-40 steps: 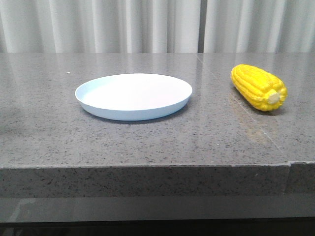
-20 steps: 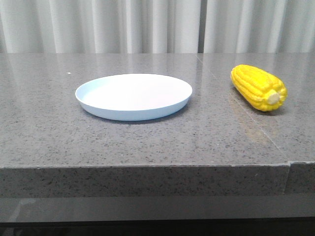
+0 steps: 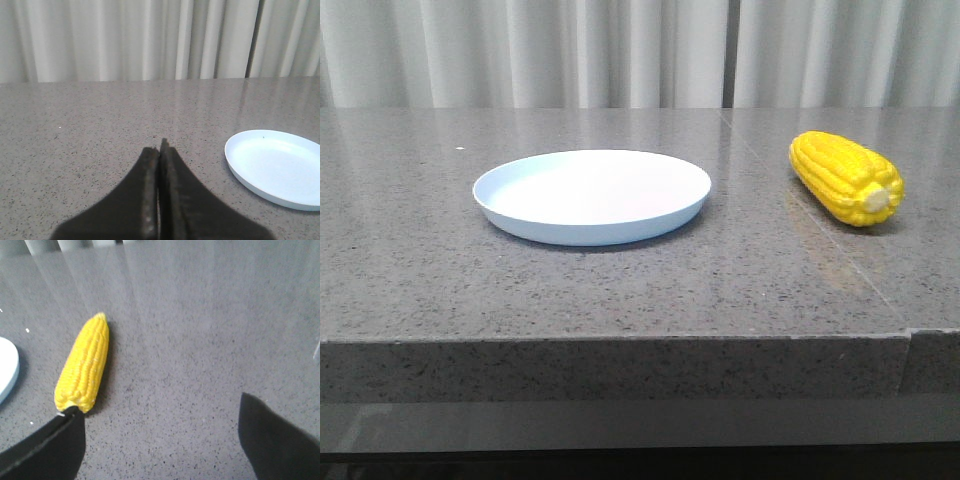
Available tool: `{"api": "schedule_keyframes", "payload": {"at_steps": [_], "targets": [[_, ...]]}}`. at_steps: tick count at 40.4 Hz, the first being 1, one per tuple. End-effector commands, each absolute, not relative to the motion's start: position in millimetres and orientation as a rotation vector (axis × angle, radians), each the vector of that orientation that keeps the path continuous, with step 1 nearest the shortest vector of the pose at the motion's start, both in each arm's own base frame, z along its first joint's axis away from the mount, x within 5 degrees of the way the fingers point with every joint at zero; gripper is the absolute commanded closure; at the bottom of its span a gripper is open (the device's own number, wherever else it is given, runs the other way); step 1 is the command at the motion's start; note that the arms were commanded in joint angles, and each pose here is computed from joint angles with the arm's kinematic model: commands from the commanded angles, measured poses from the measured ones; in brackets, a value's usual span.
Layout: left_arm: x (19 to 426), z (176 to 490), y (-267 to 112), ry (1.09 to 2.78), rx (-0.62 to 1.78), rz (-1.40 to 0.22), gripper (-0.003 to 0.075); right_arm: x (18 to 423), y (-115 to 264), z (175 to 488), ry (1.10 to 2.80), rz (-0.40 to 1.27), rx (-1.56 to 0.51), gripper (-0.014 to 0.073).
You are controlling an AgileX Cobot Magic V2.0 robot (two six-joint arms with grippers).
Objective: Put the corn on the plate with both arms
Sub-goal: 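Lower the right gripper over the yellow corn cob and grasp it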
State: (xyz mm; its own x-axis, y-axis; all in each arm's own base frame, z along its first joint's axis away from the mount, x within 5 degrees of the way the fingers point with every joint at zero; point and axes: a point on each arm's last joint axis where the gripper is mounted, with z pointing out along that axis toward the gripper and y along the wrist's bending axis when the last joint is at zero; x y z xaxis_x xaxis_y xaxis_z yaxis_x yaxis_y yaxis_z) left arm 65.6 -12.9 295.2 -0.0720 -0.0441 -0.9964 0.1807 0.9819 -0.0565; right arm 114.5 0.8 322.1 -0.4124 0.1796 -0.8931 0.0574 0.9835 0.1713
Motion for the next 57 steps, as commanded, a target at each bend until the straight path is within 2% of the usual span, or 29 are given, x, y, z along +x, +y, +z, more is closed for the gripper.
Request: {"api": "schedule_keyframes", "payload": {"at_steps": [1, 6, 17, 26, 35, 39, 45, 50, 52, 57], "targets": [[66, 309, -13, 1.546, 0.089, -0.2, 0.0741, 142, 0, 340, 2.013, 0.141, 0.175, -0.0051], [66, 309, -13, 1.546, 0.089, -0.2, 0.0741, 176, 5, 340, 2.142, 0.189, 0.174, -0.0051], [66, 309, -13, 1.546, 0.089, -0.2, 0.0741, 244, 44, 336, 2.275, 0.377, 0.112, -0.0051], [66, 309, -13, 1.546, 0.089, -0.2, 0.0741, 295, 70, 318, 2.369, 0.428, 0.078, -0.0051], [66, 309, -13, 1.546, 0.089, -0.2, 0.0741, 329, 78, 299, 2.424, 0.421, 0.08, -0.0044], [66, 309, -13, 1.546, 0.089, -0.2, 0.0741, 334, 79, 292, 2.447, 0.417, 0.082, 0.0038], [66, 309, -13, 1.546, 0.089, -0.2, 0.0741, 337, 80, 286, 2.464, 0.428, 0.094, 0.0279], [66, 309, -13, 1.546, 0.089, -0.2, 0.0741, 338, 81, 296, 2.434, 0.435, 0.091, 0.0456], [66, 309, -13, 1.546, 0.089, -0.2, 0.0741, 336, 81, 302, 2.417, 0.44, 0.087, 0.0475], [66, 309, -13, 1.546, 0.089, -0.2, 0.0741, 325, 91, 325, 2.36, 0.471, 0.034, 0.0452]]}}
